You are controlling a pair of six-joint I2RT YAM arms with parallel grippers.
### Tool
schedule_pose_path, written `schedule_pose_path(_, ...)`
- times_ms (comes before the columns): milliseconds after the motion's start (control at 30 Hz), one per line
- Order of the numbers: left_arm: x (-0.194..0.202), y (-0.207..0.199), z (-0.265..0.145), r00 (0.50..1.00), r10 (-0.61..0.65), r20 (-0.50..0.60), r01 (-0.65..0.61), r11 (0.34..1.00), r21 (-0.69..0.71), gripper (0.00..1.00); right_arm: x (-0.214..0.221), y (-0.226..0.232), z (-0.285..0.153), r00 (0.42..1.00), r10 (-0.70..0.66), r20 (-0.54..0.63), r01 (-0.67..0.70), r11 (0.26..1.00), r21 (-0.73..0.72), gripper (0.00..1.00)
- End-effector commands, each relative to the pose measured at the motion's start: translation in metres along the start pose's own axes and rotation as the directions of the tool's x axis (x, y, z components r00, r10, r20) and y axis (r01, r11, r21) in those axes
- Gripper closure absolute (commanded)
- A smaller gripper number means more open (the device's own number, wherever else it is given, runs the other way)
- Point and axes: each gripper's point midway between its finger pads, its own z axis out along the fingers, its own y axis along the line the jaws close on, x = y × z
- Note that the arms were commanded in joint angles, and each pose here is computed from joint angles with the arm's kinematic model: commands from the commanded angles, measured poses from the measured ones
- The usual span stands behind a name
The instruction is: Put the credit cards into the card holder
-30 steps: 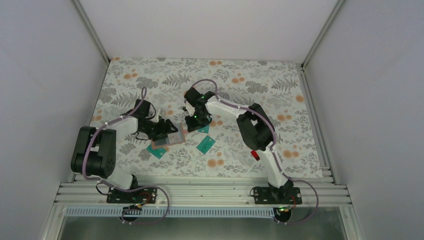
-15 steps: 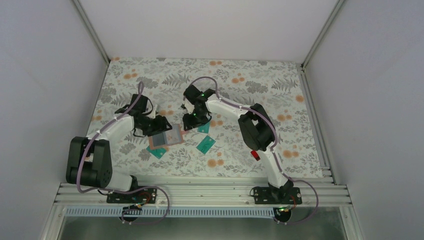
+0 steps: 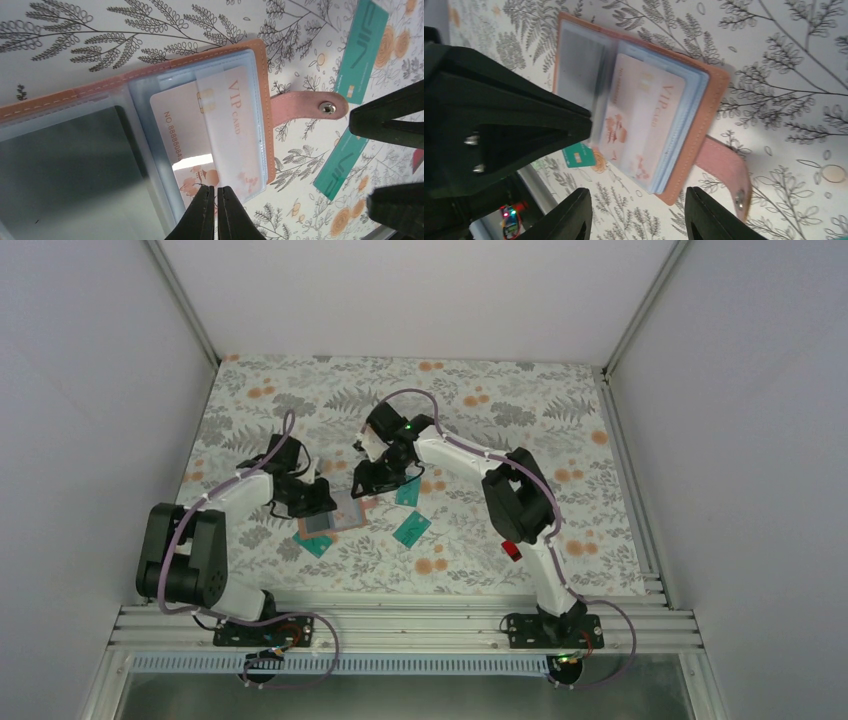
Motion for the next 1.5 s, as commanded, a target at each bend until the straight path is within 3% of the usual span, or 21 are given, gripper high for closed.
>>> schedule_pose_path(0, 0.001, 0.001, 0.009, 1.0, 0.012, -0.009, -0.012, 1.0, -0.011, 0.97, -0.001, 0.013, 0.004, 1.0, 0.0, -0.012, -0.002, 0.996, -0.089, 0.52)
schedule_pose_path(733, 0.012, 0.02, 0.026, 0.999, -0.014, -0.048, 0.006, 0.986, -0.17, 0.98, -0.001, 0.004, 0.039, 0.996, 0.037, -0.083, -0.05, 0.986, -0.16, 0.56)
schedule_pose_path(1467, 0.015, 0.021, 0.035, 0.998, -0.016, -0.067, 0.005, 0.987, -0.159, 0.98, 0.0, 0.009, 0.048, 0.993, 0.045, -0.111, -0.067, 0.976, -0.209, 0.58)
